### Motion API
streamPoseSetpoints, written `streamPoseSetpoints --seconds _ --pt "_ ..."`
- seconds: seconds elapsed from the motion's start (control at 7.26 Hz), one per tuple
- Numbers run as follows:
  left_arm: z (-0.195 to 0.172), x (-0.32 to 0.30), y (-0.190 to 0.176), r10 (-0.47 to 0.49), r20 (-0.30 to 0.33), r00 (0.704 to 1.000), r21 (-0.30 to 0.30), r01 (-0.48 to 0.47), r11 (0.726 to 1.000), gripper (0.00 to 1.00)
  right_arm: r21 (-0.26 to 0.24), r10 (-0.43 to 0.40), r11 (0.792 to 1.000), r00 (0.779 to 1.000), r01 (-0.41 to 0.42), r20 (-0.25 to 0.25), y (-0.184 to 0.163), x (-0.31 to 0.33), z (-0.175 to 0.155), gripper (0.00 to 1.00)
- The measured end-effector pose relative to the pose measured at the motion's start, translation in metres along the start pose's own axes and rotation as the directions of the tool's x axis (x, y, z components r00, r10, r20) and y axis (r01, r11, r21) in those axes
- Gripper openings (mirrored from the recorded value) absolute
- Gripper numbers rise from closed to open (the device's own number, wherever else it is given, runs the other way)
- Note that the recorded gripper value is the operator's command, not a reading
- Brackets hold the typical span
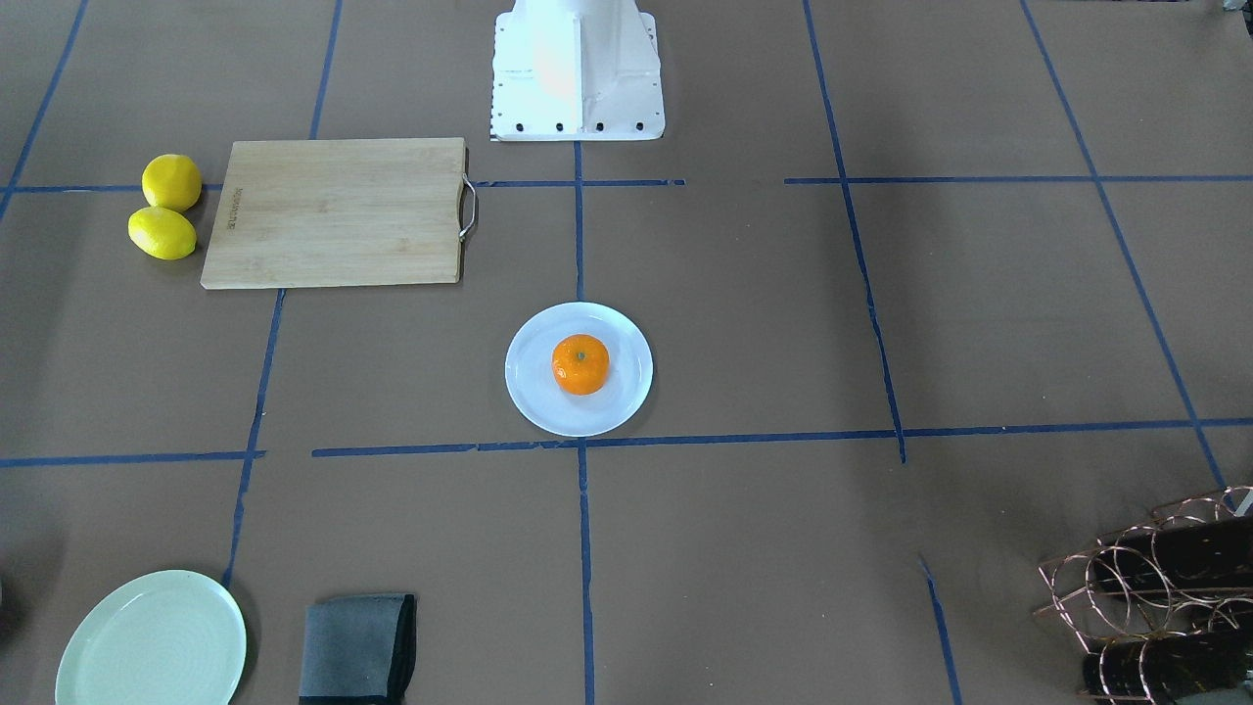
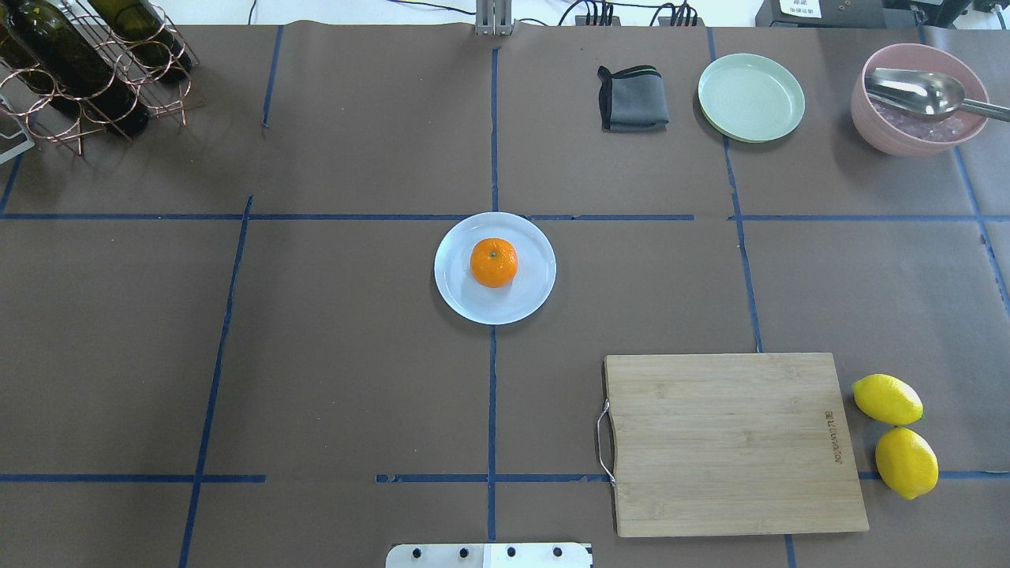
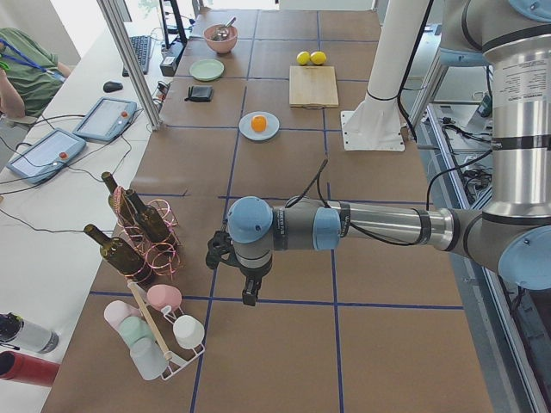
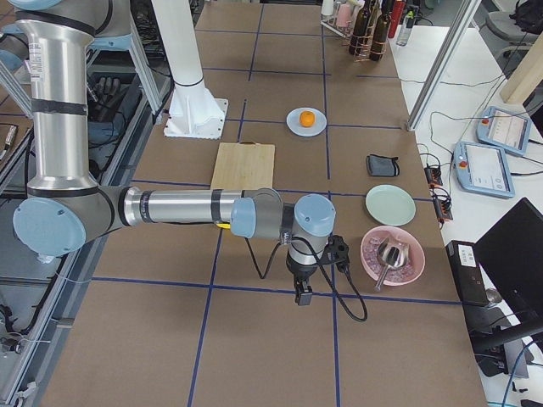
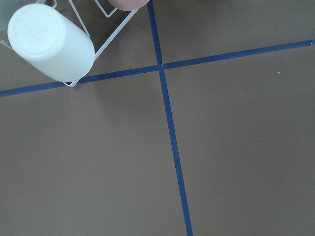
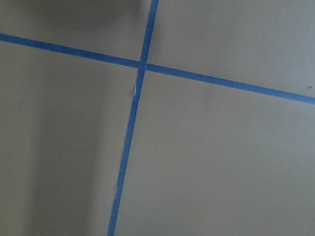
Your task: Pick orange to plate
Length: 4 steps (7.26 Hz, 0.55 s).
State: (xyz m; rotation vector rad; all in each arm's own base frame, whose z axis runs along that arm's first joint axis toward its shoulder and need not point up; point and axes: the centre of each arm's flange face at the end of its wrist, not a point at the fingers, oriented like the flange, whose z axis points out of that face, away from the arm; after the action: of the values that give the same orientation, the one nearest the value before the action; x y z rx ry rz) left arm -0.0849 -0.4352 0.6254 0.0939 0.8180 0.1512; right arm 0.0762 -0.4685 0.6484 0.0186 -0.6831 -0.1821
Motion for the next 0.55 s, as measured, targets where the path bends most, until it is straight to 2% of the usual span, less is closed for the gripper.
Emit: streamPoseSetpoints --seconds 0.55 --pt "0.0058 -0.0051 0.0109 -0.016 0.003 1.000 -0.014 0.017 1.000 1.00 0.011 -0.001 1.000 0.999 0.001 0.036 -0.0010 -0.0044 -0.0010 1.00"
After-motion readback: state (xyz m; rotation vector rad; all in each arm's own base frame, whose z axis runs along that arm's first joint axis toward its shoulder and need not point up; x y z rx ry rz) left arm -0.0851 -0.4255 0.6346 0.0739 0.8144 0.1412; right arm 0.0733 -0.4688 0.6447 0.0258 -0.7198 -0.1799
